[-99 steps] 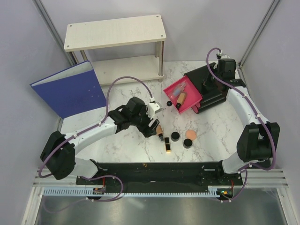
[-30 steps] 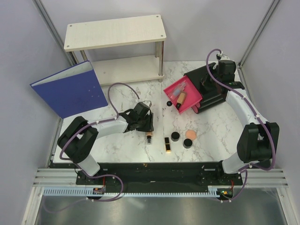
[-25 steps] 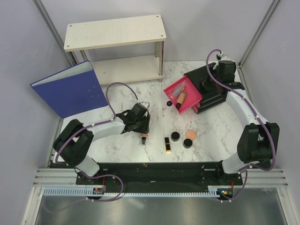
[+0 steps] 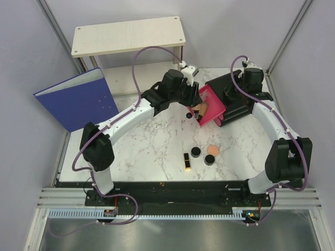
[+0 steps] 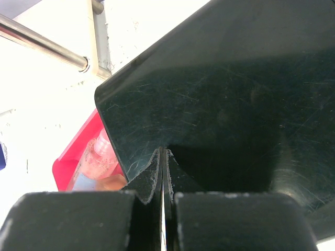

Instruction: Organize the makeup

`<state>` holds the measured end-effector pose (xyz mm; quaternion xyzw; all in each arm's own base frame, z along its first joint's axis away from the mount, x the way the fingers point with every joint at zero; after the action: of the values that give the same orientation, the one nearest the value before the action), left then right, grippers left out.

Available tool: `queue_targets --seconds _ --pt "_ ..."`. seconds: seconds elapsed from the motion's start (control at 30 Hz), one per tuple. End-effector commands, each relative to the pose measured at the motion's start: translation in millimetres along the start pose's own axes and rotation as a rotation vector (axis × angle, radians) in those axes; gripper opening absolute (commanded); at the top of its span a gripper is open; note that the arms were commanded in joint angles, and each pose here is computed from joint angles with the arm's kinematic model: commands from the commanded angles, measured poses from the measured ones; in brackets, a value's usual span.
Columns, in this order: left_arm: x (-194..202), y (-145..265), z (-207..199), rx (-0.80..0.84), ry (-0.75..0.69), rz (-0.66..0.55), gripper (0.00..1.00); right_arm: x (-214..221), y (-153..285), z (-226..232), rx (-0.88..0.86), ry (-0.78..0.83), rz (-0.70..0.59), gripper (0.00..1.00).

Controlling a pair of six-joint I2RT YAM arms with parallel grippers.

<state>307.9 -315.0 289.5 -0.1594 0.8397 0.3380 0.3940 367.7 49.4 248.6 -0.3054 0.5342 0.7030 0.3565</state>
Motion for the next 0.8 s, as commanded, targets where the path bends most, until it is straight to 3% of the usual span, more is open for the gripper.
queue_targets --seconds 0.0,0.43,0.77 --pt "-33 -12 -41 0.136 -0.047 -0.098 0.02 107 1 -27 0.142 -0.035 0.557 0.00" --pt "-7 -75 -49 0.096 -0.134 -0.046 0.03 108 1 -28 0.147 -0.028 0.562 0.00" --pt "-25 -68 -49 0.050 -0.182 -0.131 0.06 109 0 -28 0.149 -0.019 0.569 0.00"
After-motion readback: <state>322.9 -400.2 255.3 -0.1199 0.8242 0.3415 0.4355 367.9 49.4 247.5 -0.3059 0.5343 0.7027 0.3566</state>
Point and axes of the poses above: each gripper's point midway between its finger pads, its own y axis back along the fingers, its own z axis along the line the jaws close on, x = y × z, the point moved 10 cm from there along y, back along the fingers, and after that the axes turned 10 degrees about y, right-handed, at the moved point
